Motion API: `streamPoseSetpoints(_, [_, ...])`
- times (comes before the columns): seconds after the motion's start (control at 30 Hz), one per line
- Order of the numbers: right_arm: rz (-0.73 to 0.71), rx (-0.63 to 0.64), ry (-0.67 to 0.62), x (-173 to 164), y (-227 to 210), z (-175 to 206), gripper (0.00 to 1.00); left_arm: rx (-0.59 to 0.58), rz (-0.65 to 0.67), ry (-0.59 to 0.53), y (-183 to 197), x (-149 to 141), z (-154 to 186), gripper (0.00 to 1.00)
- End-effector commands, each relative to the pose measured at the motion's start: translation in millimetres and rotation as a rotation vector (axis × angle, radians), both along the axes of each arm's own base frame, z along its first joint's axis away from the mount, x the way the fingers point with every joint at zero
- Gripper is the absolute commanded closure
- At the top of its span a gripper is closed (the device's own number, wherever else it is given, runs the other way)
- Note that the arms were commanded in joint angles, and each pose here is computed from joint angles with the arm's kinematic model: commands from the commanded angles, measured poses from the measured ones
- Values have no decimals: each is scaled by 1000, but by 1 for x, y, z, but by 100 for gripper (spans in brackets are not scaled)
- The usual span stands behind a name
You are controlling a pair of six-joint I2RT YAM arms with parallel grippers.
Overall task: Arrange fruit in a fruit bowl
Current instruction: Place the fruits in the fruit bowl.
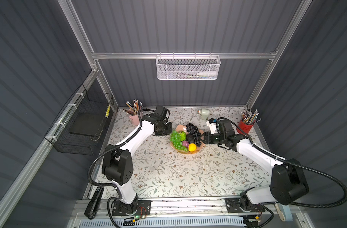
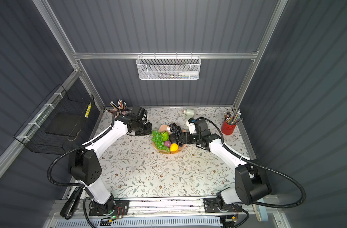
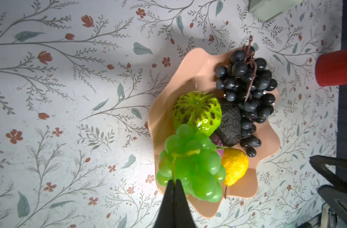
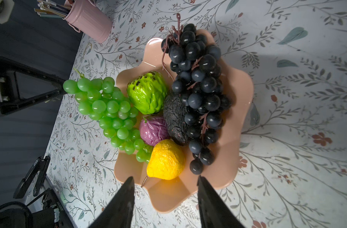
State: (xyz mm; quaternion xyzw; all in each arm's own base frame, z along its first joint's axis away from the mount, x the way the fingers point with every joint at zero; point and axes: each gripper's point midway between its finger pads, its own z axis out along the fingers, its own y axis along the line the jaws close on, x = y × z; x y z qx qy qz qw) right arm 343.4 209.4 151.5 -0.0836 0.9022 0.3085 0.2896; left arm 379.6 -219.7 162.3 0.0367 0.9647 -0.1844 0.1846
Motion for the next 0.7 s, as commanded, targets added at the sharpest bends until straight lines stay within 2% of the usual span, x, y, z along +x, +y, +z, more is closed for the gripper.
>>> streamPoseSetpoints(0.0, [23,27,-4,3,7,4,47,35,-23,-3,4,3,1,100])
streamPoseSetpoints(0.3, [40,33,10,-2,12,2,47,4,-71,16,-20,31,-15,99])
streamPoseSetpoints(0.47, [58,39,21,-4,19,-1,47,-20,-95,42,-32,40,-25,91])
streamPoseSetpoints(0.67, [74,41,27,-7,26,-2,47,-40,-120,69,-39,42,-37,87])
